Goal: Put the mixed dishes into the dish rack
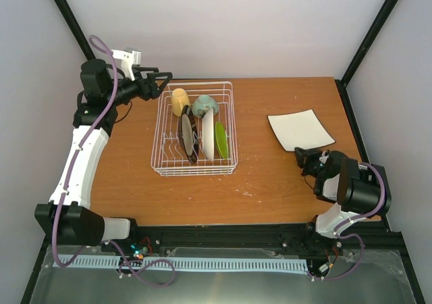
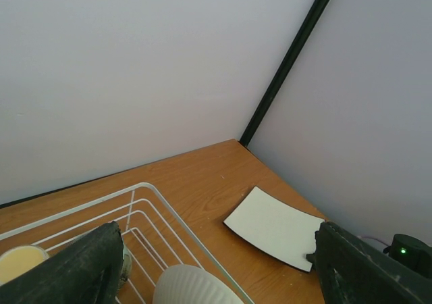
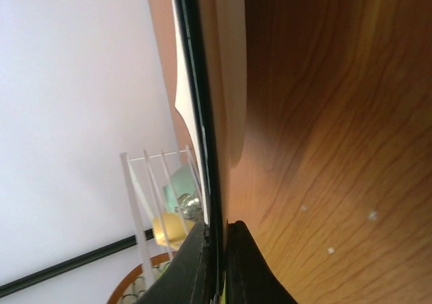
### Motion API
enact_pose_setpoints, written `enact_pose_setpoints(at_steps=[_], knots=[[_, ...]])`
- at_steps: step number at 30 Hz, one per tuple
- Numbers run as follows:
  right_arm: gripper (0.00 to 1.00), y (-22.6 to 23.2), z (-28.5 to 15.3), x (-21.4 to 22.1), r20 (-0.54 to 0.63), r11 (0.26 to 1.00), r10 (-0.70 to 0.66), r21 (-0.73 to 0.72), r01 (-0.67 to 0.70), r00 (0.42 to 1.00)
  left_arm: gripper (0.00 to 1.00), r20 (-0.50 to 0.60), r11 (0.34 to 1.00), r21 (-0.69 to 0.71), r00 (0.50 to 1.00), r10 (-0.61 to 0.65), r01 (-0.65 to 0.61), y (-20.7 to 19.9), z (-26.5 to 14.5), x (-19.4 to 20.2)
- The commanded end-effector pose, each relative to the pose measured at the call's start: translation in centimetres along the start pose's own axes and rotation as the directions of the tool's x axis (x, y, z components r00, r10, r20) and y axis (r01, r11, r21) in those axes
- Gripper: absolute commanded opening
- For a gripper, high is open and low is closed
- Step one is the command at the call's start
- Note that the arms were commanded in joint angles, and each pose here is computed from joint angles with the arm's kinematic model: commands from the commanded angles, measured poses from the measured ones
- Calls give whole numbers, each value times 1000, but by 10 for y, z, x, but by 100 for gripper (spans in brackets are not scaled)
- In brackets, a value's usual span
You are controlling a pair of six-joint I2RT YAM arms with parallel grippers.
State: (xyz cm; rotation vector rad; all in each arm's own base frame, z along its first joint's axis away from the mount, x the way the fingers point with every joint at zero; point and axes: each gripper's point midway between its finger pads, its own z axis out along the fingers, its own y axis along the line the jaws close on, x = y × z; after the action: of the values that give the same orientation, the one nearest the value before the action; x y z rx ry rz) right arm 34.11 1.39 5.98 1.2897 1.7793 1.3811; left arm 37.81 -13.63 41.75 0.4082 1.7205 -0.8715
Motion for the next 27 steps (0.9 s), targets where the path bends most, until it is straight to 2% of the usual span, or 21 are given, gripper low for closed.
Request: enact_pose_setpoints(at_steps=[1,12,16,20,27], knots=[[3,87,-14,20,-41,939,-173,-308,152,984,78,-3,997,83,1000,-3,3,-10,5,0],[3,125,-41,43,-54,878,-243,-436,196,969,78,-67,942,331,997,-27,48,-41,25,14],[3,130,-49,50,-56,862,-267,-460,213,962,78,-140,913,404,990,-6,62,-66,51,32],[3,141,-57,58,-60,839,-293,-495,226,954,78,-248,865,485,969,-8,131,-90,76,55],[3,157,-66,67,-60,815,-338,-518,260,939,79,-385,832,496,922,-46,249,-89,117,87]])
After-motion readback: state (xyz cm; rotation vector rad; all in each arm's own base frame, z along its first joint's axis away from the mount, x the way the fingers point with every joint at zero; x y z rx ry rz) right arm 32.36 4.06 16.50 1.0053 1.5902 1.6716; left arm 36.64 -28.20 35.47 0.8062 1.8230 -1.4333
